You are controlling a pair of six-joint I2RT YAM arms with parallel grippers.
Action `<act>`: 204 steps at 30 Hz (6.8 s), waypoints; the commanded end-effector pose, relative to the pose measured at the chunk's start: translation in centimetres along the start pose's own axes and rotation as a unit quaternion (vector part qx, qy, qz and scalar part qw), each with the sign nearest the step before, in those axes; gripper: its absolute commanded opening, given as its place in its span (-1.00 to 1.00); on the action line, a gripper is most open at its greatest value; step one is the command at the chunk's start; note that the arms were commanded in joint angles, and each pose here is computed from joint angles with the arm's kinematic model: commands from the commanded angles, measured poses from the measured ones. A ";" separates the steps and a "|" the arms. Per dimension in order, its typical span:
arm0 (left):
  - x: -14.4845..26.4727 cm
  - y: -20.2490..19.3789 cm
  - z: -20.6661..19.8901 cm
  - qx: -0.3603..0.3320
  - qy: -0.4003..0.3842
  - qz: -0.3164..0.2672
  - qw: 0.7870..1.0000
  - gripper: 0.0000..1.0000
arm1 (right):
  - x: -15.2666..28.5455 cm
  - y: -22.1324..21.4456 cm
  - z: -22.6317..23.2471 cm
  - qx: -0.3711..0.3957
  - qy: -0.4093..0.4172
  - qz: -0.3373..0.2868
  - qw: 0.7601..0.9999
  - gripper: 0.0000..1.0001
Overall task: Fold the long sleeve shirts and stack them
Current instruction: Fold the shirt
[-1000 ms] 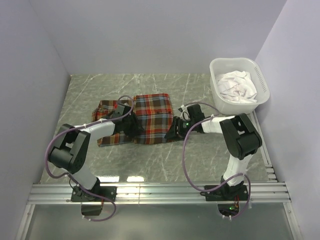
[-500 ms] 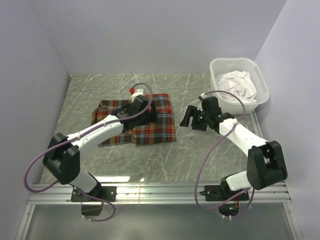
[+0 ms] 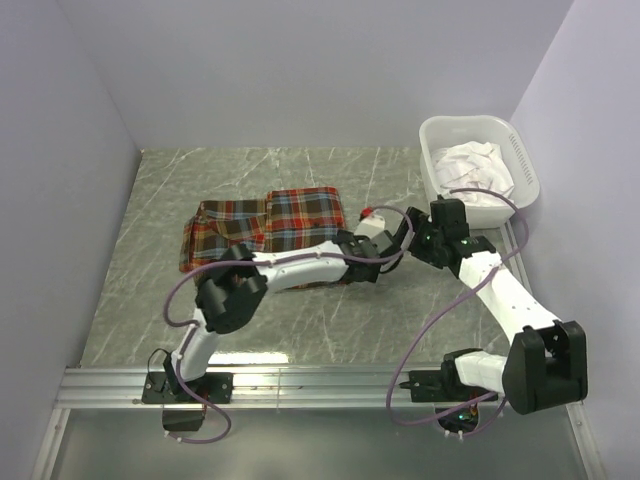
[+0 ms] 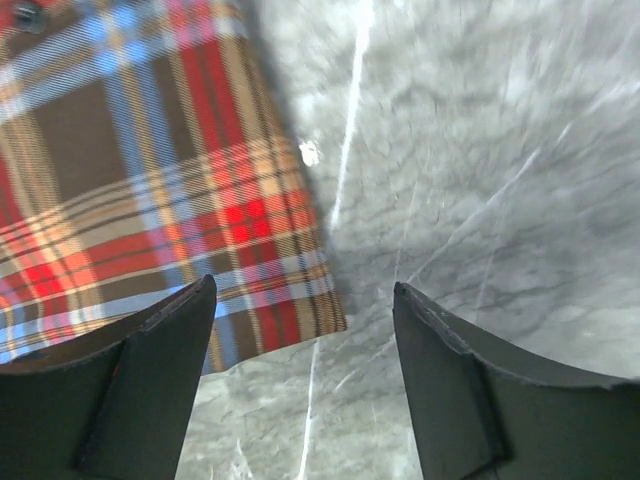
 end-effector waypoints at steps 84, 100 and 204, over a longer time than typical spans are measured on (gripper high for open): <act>2.6 5.0 25.0 0.363 -0.056 0.048 0.929 0.52 | -7.8 5.1 6.2 0.212 0.064 0.106 0.970 -1.00; -2.4 1.0 25.7 0.448 -0.103 0.114 0.881 -0.09 | -4.1 8.1 11.8 0.364 -0.117 0.039 0.923 -1.00; 4.8 3.4 26.2 0.478 -0.116 0.026 0.870 0.26 | -0.2 -0.3 24.0 0.216 0.254 0.019 0.942 0.04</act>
Point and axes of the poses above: each gripper's point midway between its finger pads, its own x axis back along the fingers, its own z axis along the line the jaws close on, y = z × x, the point moved 10 cm from there along x, back along the fingers, and after that the axes turned 9 degrees about x, right-handed, at the moved point
